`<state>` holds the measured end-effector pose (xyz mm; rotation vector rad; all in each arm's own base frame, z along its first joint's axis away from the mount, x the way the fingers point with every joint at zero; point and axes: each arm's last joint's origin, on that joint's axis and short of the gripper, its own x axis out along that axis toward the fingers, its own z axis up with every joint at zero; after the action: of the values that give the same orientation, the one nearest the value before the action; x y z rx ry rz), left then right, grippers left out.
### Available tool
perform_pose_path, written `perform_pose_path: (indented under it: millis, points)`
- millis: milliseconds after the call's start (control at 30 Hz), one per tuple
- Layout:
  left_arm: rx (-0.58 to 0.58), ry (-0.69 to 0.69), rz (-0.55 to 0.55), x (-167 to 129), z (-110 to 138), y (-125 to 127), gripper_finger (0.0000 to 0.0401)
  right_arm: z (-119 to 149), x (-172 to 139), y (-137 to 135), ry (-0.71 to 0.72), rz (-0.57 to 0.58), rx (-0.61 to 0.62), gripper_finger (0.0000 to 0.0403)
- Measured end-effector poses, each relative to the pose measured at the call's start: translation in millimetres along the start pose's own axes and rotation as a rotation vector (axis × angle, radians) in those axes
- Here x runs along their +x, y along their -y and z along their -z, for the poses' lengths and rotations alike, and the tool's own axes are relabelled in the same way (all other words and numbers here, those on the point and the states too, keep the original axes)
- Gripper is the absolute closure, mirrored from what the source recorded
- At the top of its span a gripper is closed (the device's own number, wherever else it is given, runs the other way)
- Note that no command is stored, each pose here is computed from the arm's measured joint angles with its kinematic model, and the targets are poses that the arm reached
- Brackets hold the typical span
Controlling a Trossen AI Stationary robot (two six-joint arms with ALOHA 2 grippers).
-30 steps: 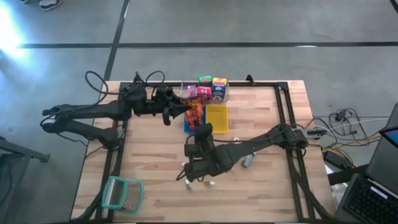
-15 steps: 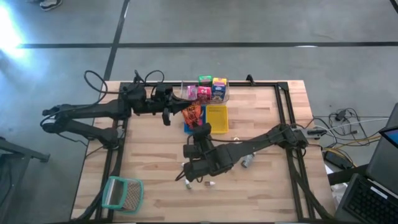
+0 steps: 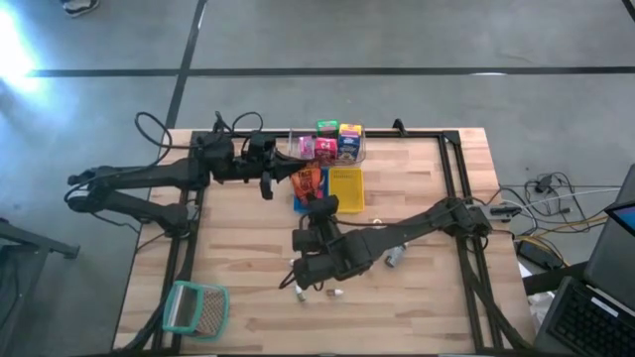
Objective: Pick & Place Kitchen Items
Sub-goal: Put the brown seasoning bag into the blue bin
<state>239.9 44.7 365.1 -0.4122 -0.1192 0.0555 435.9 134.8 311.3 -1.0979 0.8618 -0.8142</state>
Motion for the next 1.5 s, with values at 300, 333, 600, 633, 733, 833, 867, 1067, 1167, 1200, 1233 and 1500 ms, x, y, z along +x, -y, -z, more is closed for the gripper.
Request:
perform_pose_path:
  millis: [300,333,600,633,733,833,867,1067,1167,1200,1233,1500]
  points:
    - [0.026,0.010,-0.100,-7.3,-13.2,-18.4,0.0400,15.5,-8.1,9.1,-0.005,-0.202,0.184,0.0189]
    - [0.032,0.000,-0.118,-8.3,-13.1,-21.1,0.0400,20.1,-9.4,11.9,-0.021,-0.243,0.214,0.0182]
    - [0.114,-0.047,-0.359,-11.2,-4.2,-34.4,0.0401,63.6,-20.4,37.3,-0.180,-0.322,0.452,0.0153]
    - [0.123,-0.055,-0.385,-10.9,-2.5,-35.2,0.0401,66.7,-21.8,37.6,-0.176,-0.325,0.477,0.0151]
    - [0.153,-0.065,-0.451,-11.1,0.9,-35.6,0.0401,89.3,-25.4,45.2,-0.200,-0.314,0.557,0.0150]
    - [0.177,-0.061,-0.516,-11.3,6.0,-35.7,0.0401,114.8,-25.8,47.7,-0.237,-0.292,0.670,0.0156]
    - [0.182,-0.062,-0.541,-11.2,9.3,-36.1,0.0401,123.2,-25.7,47.5,-0.248,-0.283,0.706,0.0159]
    - [0.191,-0.018,-0.579,-7.9,38.9,-40.2,0.0401,171.5,-27.4,47.0,-0.270,-0.241,0.935,0.0178]
    - [0.184,0.033,-0.579,-6.5,54.2,-44.7,0.0401,189.0,-26.6,43.4,-0.250,-0.220,1.020,0.0184]
    - [0.183,0.052,-0.576,-5.8,59.5,-46.7,0.0401,194.1,-26.6,42.5,-0.242,-0.218,1.042,0.0186]
    - [0.180,0.073,-0.569,-5.0,63.5,-48.4,0.0401,199.0,-26.6,41.6,-0.233,-0.217,1.060,0.0187]
    - [0.178,0.109,-0.635,4.0,101.4,-67.5,0.0401,222.8,-26.0,35.9,-0.156,-0.217,1.149,0.0199]
